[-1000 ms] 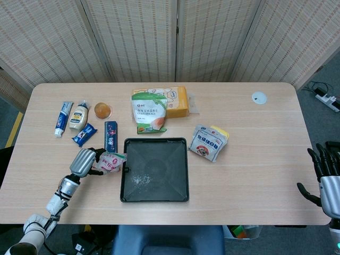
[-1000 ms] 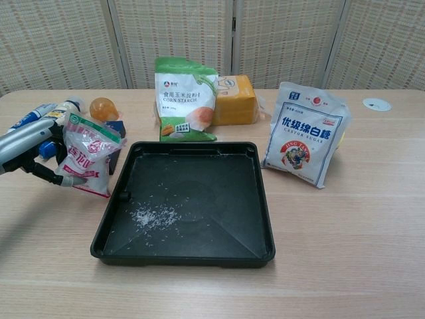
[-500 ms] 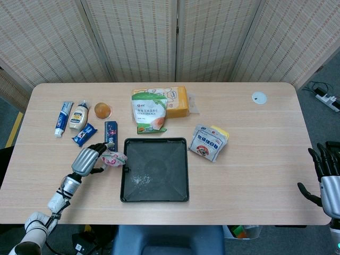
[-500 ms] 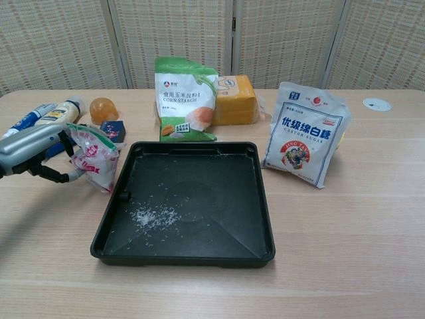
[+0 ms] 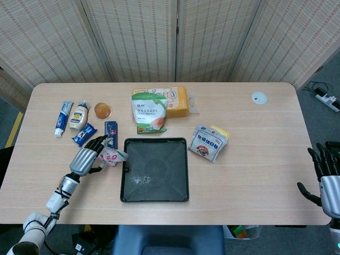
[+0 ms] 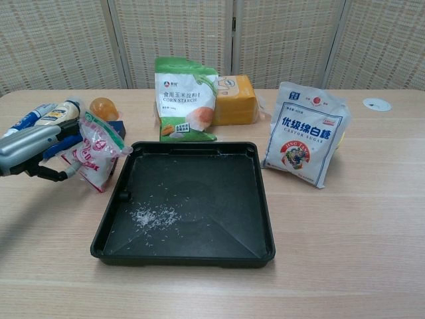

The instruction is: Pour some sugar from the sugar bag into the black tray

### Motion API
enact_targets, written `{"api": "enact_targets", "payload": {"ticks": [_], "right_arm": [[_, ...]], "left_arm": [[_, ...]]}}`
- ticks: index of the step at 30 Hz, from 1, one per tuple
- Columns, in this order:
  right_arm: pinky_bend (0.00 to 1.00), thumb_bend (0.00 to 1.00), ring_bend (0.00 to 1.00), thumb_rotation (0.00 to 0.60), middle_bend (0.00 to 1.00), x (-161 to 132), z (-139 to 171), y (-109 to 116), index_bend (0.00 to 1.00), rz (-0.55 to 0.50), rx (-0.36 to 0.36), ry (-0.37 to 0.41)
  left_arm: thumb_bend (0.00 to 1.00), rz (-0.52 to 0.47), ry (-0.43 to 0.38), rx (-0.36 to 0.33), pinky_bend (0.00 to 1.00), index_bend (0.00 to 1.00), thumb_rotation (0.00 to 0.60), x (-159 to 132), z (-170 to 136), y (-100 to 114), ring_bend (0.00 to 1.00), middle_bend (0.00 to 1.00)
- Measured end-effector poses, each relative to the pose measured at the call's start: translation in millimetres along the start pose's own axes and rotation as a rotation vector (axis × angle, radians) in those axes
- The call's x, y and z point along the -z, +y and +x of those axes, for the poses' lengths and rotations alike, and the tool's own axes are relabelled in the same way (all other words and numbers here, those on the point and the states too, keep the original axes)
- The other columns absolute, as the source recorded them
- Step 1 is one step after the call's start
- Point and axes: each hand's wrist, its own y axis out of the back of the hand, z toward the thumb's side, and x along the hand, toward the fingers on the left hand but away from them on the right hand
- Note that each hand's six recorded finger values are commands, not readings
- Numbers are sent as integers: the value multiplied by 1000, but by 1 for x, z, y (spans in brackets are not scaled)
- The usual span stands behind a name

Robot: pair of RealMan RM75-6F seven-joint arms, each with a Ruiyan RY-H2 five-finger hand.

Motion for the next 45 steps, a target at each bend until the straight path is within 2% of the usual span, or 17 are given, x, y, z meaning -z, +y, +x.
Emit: {"api": "enact_targets", "payload": {"ticks": [9,27,36,45], "right_arm": [[0,255,48,600,0,1,0,0,0,-1,0,1],[0,255,48,600,0,3,2,0,0,-8,4,-1],[0,255,48,600,0,3,1,-1,0,-7,1,4],[0,255,48,600,0,1,-2,-4,0,-6,-35,13]], "left_arm": [[486,-4,41,26,9,0,600,9,-6,-5,0,0],[402,-39,102,8,0,0,600,8,-20,7,0,0],[401,-45,145,3,0,0,600,11,-30,23,0,0],[411,-44,227,-70,33,0,600,20,-48,61,0,0]]}}
